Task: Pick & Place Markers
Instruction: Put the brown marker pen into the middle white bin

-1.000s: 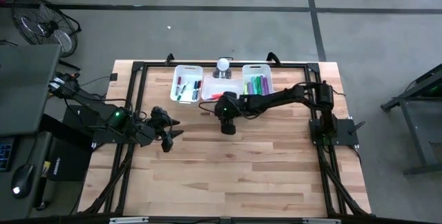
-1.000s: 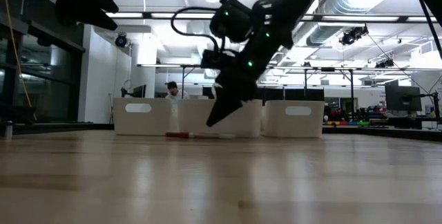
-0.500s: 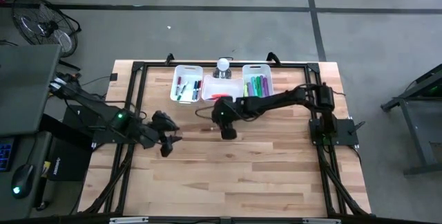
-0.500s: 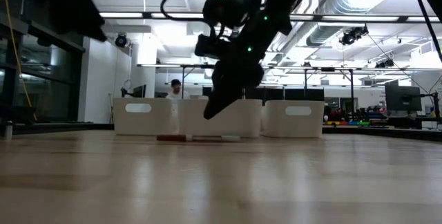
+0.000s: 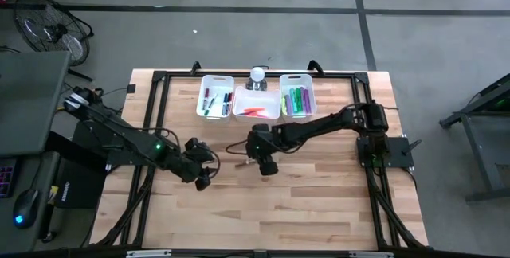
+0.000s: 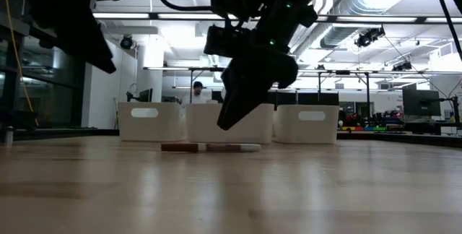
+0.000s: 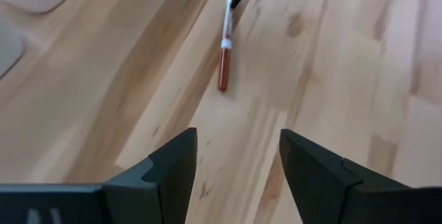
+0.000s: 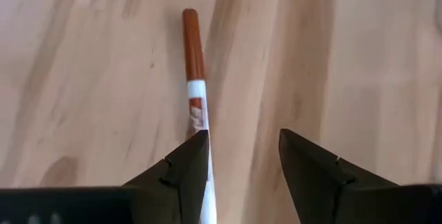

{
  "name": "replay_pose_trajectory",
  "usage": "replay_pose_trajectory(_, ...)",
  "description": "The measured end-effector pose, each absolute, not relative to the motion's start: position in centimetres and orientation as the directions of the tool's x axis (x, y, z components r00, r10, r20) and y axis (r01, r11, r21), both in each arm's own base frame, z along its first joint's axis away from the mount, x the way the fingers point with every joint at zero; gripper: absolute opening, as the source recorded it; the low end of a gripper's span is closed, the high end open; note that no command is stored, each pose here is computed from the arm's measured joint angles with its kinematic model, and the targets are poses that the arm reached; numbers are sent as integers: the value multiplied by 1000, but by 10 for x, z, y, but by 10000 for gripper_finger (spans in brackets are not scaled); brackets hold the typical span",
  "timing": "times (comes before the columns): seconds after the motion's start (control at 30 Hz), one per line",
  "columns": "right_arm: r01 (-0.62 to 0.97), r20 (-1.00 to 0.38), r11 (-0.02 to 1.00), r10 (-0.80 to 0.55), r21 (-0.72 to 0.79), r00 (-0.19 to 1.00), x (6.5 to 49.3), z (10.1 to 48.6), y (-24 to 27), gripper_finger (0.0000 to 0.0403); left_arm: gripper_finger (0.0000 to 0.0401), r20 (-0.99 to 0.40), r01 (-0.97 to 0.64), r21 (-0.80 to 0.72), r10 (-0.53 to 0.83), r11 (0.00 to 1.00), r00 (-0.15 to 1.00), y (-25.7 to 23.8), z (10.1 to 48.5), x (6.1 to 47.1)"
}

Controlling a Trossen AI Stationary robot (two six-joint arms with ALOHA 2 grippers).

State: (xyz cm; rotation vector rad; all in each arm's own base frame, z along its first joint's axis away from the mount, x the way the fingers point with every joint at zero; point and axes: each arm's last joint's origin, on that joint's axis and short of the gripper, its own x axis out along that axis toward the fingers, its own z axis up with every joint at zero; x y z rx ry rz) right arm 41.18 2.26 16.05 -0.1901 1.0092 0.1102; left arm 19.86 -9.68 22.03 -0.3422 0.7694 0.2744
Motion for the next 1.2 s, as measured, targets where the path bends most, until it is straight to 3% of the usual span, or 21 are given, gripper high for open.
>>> replay_pose_trajectory(0.37,-259,-880,966,107,-19,463,395,139,50,165,202,-713,-371,-197,127,908,689,-97,219,200)
replay_pose_trajectory(0.87,-276,-897,961,126,5,423,368,107,63,163,202,-726,-361,-203,108,910,680,-98,218,200)
replay_pose_trajectory(1.2,-384,-913,923,146,-12,382,360,104,76,94,202,-729,-362,-214,98,907,677,-98,218,200)
